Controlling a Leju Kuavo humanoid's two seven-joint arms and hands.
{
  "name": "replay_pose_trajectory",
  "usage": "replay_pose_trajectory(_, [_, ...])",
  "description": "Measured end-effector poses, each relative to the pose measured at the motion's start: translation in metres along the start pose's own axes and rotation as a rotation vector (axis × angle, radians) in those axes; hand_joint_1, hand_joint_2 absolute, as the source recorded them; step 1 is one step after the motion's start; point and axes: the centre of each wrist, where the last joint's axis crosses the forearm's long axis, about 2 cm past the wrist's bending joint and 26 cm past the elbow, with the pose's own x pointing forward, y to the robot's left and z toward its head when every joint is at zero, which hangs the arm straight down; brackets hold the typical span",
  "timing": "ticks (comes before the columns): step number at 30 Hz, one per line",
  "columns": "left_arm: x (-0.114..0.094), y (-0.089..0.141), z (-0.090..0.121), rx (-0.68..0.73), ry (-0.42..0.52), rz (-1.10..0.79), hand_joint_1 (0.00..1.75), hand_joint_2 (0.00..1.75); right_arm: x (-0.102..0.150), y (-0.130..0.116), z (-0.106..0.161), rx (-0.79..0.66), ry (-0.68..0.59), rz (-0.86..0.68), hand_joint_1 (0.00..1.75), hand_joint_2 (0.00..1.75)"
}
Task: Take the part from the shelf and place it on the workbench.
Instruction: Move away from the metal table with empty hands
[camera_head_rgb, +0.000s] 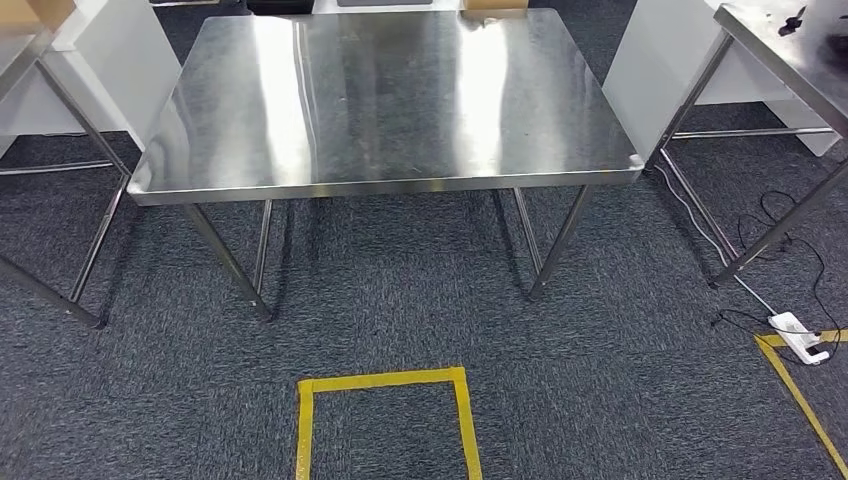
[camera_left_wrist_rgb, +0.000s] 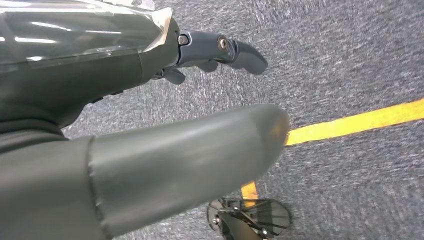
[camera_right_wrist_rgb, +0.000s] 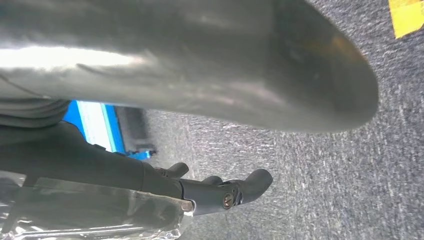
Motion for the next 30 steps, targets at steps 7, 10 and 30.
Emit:
replay_pose_trajectory(7, [0.0006, -0.0002, -0.0002, -0.004, 0.003, -0.001, 0.0, 0.0, -0.0026, 0.0017, 0.0004, -0.004, 0.009, -0.004, 0.0, 0.0])
replay_pose_trajectory(10, [0.0006, -0.0003, -0.0001, -0.007, 0.004, 0.0, 0.0, 0.0, -0.0021, 0.0012, 0.0003, -0.004, 0.007, -0.005, 0.0, 0.0])
replay_pose_trajectory(30, [0.003, 0.0004, -0.0014, -0.013, -0.025, -0.022, 0.0, 0.0, -0.0055, 0.0012, -0.0002, -0.001, -0.006, -0.016, 0.0, 0.0])
